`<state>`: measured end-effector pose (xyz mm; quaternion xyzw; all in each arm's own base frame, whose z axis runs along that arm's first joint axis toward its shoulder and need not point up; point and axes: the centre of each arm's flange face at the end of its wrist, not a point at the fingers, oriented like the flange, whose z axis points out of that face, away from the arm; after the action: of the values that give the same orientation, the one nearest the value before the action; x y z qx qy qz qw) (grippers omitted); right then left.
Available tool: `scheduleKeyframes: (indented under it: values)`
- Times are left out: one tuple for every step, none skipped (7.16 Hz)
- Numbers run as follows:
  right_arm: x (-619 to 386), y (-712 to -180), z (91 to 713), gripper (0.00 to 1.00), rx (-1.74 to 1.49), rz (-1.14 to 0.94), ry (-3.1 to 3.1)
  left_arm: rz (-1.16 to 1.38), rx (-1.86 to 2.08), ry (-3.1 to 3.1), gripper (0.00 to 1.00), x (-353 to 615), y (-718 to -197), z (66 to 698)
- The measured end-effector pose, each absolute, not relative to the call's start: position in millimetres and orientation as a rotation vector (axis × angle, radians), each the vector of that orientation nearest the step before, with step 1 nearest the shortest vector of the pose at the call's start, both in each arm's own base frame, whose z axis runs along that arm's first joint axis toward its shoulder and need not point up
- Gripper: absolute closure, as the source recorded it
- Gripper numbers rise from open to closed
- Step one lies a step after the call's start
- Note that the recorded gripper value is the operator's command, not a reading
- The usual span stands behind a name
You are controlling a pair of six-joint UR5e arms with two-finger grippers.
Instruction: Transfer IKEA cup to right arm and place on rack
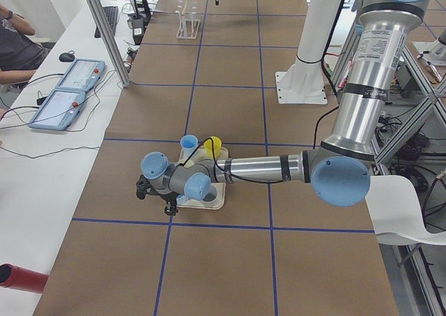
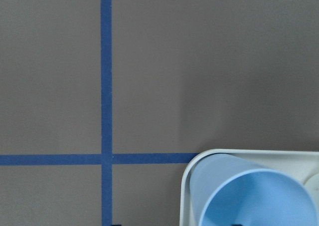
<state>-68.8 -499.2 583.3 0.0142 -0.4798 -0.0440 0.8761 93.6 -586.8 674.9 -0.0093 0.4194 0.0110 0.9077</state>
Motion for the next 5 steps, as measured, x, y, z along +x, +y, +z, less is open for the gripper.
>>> scheduleKeyframes:
  values:
    - [-70, -499, 583, 0.01, 0.028, -0.094, -1.002, 0.025, -0.020, 0.867, 1.00, 95, -587, 674]
    - [-72, -499, 582, 0.00, 0.028, -0.097, -1.003, 0.027, -0.018, 0.871, 1.00, 96, -587, 672]
    - [-75, -499, 579, 0.00, 0.029, -0.104, -1.005, 0.031, -0.014, 0.875, 1.00, 97, -588, 668]
    - [-81, -501, 573, 0.01, 0.033, -0.114, -1.007, 0.036, -0.008, 0.883, 1.00, 98, -590, 662]
    - [-92, -503, 560, 0.01, 0.033, -0.122, -1.013, 0.040, -0.001, 0.899, 1.00, 96, -592, 655]
